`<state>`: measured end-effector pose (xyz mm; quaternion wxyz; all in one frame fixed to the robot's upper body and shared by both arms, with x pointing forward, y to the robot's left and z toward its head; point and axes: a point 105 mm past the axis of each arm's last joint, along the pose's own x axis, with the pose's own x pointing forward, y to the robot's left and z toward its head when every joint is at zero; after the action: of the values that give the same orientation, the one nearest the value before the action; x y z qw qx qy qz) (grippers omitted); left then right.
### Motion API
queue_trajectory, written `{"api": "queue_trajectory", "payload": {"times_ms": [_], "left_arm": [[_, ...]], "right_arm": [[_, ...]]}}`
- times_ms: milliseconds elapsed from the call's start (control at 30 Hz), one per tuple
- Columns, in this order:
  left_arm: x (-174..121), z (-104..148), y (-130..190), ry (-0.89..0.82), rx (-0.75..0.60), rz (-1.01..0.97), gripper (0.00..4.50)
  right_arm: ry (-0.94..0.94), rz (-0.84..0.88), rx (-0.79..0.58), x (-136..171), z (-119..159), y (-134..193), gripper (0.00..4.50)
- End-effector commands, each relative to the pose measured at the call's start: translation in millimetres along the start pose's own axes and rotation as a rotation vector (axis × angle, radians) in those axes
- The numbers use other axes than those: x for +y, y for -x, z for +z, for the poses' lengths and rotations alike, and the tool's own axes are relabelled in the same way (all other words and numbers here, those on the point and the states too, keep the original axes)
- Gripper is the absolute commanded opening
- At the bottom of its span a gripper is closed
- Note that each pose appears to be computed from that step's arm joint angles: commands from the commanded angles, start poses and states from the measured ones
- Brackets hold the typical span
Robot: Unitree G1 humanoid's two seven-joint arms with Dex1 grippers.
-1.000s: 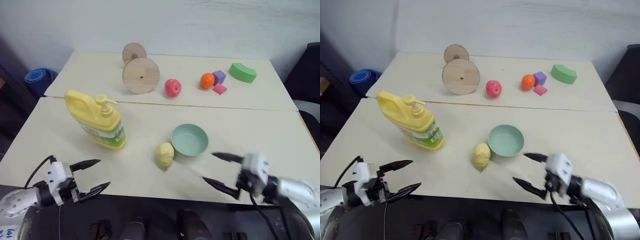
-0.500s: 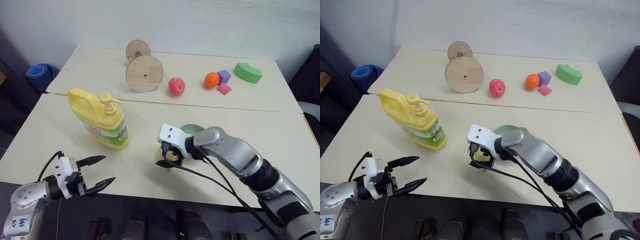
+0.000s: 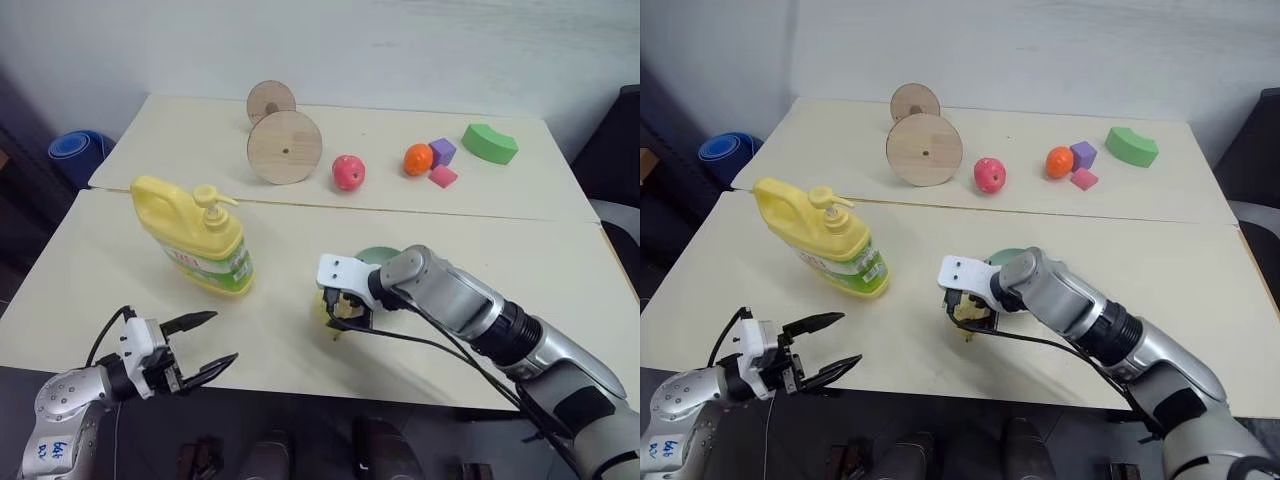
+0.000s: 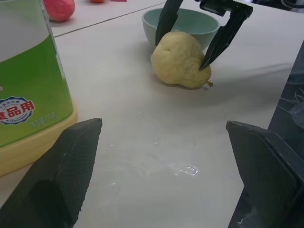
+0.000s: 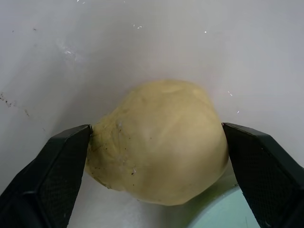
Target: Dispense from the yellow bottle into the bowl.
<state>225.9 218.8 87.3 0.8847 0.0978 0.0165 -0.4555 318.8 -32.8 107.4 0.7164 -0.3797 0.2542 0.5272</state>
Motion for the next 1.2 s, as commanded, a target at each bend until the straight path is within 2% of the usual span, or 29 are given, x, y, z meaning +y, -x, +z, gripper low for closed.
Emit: {"api": "queue_trajectory", "payload": {"times_ms": [33, 200, 267, 367, 600, 767, 867, 900, 967, 1000, 1133, 1200], "left_arm": [[2.0, 2.4, -1.1, -0.026, -0.011, 0.009, 4.49], [3.2, 3.2, -4.0, -0.031, -0.019, 0.011, 4.5], [3.5, 3.4, -4.6, -0.032, -0.021, 0.008, 4.5], [4.6, 2.7, -5.2, -0.032, -0.019, 0.004, 4.5], [7.6, 1.8, -11.0, -0.036, -0.024, -0.011, 4.5], [8.7, 4.9, -13.4, -0.041, -0.033, -0.014, 4.5], [6.8, 9.4, -15.4, -0.035, -0.046, -0.019, 4.5], [2.8, 15.5, -17.6, -0.015, -0.066, -0.046, 4.5], [-10.0, 27.5, -22.2, 0.005, -0.083, -0.134, 4.5], [-17.0, 33.2, -24.0, 0.022, -0.089, -0.18, 4.5], [-27.7, 57.5, -34.0, 0.065, -0.142, -0.272, 4.5], [-28.3, 65.1, -39.0, 0.067, -0.164, -0.29, 4.5]], "right_arm": [[0.02, 0.006, -0.002, -0.1, 3.1, -3.4, 4.32], [0.039, 0.027, -0.009, 0.8, 2.5, -9.2, 3.27], [0.037, 0.026, -0.049, -1.1, 11.0, -5.9, 2.85], [0.018, 0.037, -0.122, -2.4, 23.7, 2.5, 2.85], [0.051, 0.052, -0.151, -3.0, 21.3, 8.5, 2.85], [0.045, 0.093, -0.369, 1.9, 52.7, 32.5, 2.85], [0.044, 0.106, -0.518, 0.7, 66.8, 61.2, 2.85], [0.001, 0.076, -0.573, -9.1, 63.0, 84.6, 2.85], [-0.061, -0.021, -0.619, -28.7, 39.7, 129.0, 2.85], [-0.107, -0.085, -0.6, -38.4, 22.0, 145.3, 2.85], [-0.285, -0.378, -0.345, -68.5, -89.8, 191.2, 2.85], [-0.38, -0.476, -0.285, -73.8, -136.9, 204.0, 2.85]]}}
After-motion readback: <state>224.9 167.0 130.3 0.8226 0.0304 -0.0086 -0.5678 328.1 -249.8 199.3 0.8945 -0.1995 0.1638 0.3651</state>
